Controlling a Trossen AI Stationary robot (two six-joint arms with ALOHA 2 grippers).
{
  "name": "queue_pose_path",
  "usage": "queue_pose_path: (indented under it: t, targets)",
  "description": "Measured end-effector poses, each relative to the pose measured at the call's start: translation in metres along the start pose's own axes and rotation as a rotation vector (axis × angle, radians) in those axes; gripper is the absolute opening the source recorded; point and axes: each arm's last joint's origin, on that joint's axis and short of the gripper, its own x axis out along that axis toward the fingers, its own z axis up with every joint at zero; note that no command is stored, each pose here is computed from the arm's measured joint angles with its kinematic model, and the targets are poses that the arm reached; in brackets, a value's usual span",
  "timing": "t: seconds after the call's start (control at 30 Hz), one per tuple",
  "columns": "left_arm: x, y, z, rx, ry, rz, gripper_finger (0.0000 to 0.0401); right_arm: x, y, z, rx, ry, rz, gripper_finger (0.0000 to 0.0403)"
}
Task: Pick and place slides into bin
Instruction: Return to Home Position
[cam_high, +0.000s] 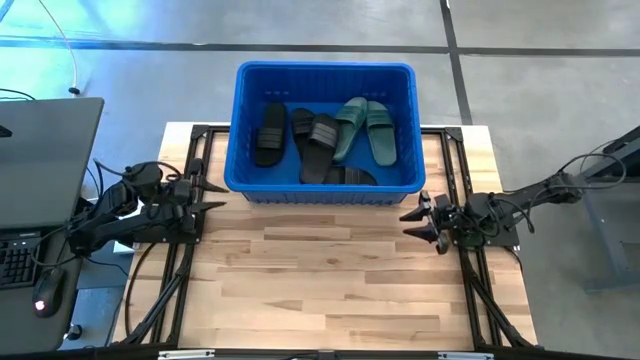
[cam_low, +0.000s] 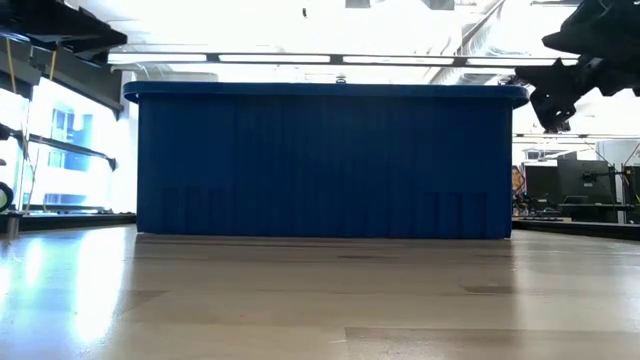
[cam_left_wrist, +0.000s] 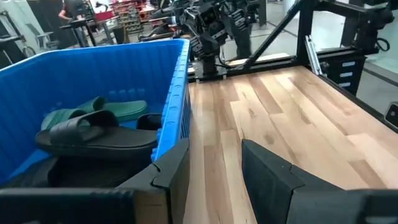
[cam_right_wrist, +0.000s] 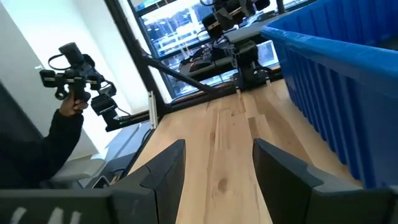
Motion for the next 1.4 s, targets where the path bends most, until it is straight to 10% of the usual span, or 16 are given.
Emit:
queue_pose_path:
  t: [0.83,1.4]
  targets:
    - [-0.03,-0.005,0.031,0.034,-0.107,-0.028,0.0128,-0.016,0.001,0.008,-0.083,-0.107,0.043,0.0179]
    - [0.018,0.003,-0.005,-0.006,-0.204,-0.025,0.0128,-0.016,-0.009,0.004,-0.121,-0.107,-0.23,0.0179]
